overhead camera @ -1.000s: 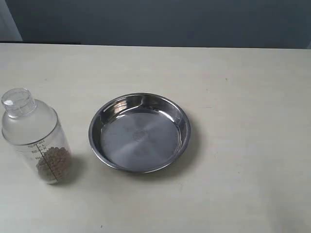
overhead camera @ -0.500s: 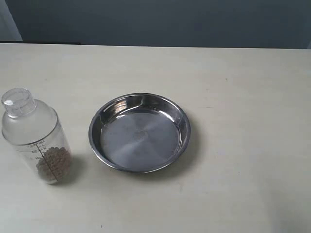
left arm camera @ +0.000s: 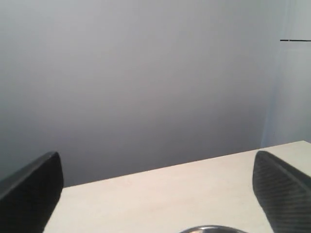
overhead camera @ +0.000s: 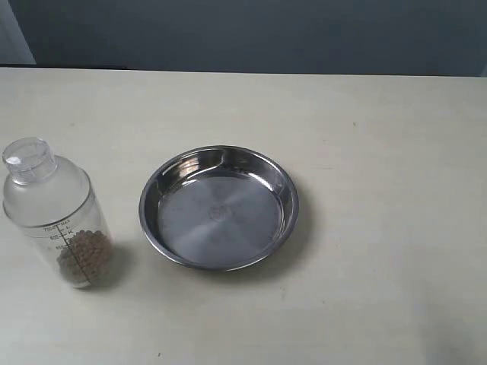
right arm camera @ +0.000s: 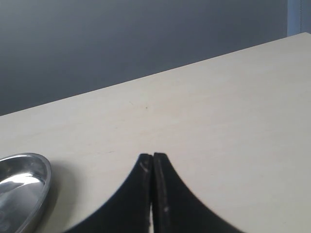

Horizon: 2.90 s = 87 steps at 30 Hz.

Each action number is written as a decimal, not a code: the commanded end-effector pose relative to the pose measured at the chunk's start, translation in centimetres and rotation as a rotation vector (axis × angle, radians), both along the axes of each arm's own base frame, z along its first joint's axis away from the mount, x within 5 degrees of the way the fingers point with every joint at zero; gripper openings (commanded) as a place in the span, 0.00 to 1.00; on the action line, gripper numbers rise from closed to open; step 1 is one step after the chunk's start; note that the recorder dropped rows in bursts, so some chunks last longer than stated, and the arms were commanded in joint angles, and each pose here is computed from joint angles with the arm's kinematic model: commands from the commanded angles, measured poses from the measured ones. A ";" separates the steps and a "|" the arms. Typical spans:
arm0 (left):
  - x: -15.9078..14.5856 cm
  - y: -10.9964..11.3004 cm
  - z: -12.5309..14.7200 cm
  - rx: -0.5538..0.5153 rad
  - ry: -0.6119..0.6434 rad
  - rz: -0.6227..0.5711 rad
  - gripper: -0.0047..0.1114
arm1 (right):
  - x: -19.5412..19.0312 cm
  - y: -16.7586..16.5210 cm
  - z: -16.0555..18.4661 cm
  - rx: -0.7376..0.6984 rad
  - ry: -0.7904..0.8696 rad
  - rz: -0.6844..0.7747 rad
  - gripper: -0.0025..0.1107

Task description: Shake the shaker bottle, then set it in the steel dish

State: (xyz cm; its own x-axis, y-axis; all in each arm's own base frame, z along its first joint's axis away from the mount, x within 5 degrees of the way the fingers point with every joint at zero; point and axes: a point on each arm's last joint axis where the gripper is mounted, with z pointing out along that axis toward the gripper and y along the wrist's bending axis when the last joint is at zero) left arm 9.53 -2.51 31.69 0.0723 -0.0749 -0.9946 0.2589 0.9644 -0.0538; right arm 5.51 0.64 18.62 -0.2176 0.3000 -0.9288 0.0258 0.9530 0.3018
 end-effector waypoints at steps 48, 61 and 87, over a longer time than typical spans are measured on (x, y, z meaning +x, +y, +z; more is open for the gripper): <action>5.5 -0.6 -9.3 -0.070 0.379 0.084 0.95 | 0.0 -0.1 0.1 -0.005 -0.014 -0.007 0.02; 5.3 -1.2 -10.7 -0.097 0.469 0.066 0.94 | 0.0 -0.1 0.1 -0.005 -0.014 -0.007 0.02; -0.3 1.8 -0.9 0.094 0.221 0.171 0.42 | 0.0 -0.1 0.1 -0.005 -0.014 -0.007 0.02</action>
